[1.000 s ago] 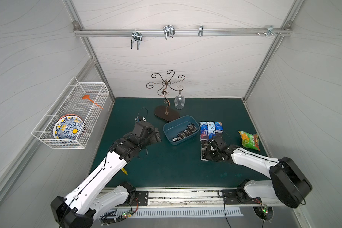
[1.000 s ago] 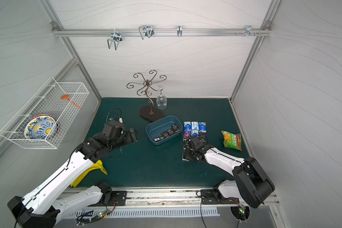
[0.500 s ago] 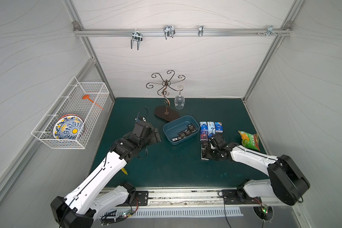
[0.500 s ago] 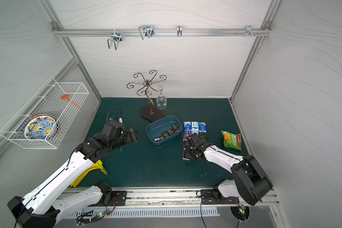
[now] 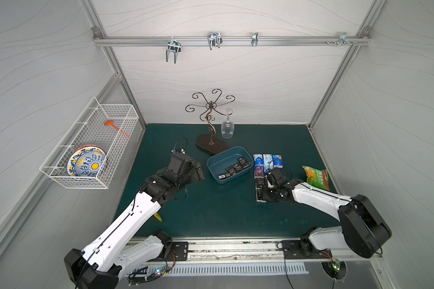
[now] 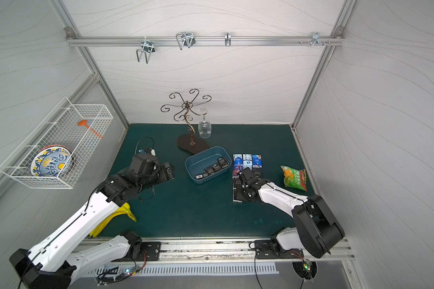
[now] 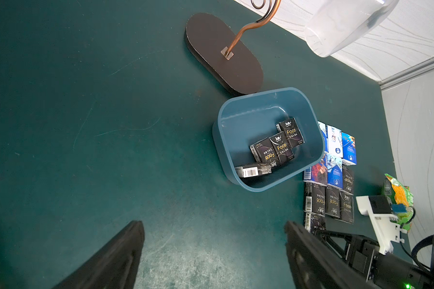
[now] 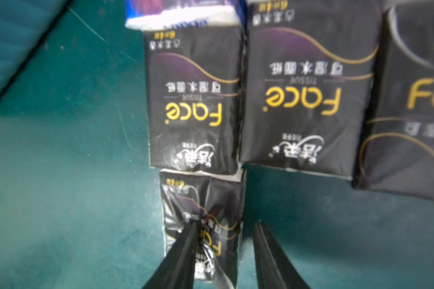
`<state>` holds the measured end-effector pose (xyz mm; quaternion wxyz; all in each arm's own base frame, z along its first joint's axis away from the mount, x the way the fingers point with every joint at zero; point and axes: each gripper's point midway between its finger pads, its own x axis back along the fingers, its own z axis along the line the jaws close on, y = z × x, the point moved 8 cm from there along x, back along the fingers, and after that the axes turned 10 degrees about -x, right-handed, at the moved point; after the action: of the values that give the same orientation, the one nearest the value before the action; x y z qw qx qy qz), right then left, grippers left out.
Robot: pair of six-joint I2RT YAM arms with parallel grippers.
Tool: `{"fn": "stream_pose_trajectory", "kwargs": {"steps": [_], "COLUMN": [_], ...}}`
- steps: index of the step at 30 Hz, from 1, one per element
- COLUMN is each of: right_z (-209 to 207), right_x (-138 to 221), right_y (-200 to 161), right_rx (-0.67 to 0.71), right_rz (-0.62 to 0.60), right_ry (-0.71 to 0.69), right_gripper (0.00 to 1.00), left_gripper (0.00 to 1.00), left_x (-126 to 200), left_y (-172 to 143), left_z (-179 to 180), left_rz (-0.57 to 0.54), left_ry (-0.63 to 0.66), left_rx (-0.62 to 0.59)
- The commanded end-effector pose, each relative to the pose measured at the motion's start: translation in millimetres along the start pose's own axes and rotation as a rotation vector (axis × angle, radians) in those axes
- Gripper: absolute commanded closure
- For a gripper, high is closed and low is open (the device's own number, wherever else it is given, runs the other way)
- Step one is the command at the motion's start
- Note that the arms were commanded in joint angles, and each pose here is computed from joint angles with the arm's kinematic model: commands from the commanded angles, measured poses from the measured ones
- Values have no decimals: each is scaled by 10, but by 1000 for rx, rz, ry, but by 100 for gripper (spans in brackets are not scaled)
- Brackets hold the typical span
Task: Take the pocket tissues out of the storage box
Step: Move the pocket tissues to the center of the board.
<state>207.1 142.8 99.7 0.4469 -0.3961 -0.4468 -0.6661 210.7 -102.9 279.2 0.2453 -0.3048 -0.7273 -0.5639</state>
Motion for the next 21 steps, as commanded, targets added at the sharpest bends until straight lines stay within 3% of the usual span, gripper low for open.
{"fn": "stream_pose_trajectory", "kwargs": {"steps": [1, 9, 16, 21], "right_z": [-125, -75, 124, 306], "right_x": [-66, 88, 552, 753], "right_y": [-59, -8, 103, 250], "right_rx": [13, 26, 75, 121], "right_rz": [44, 12, -81, -132], "right_ry": [-87, -71, 7, 44], "right_gripper": [58, 53, 43, 41], "left_gripper": [8, 8, 8, 8], "left_x": [37, 46, 49, 46], "left_y": [81, 88, 101, 106], "left_z": [-16, -20, -23, -33], "left_rz": [-51, -53, -56, -51], "left_ry": [-9, -12, -11, -13], "left_rx": [13, 16, 17, 19]}}
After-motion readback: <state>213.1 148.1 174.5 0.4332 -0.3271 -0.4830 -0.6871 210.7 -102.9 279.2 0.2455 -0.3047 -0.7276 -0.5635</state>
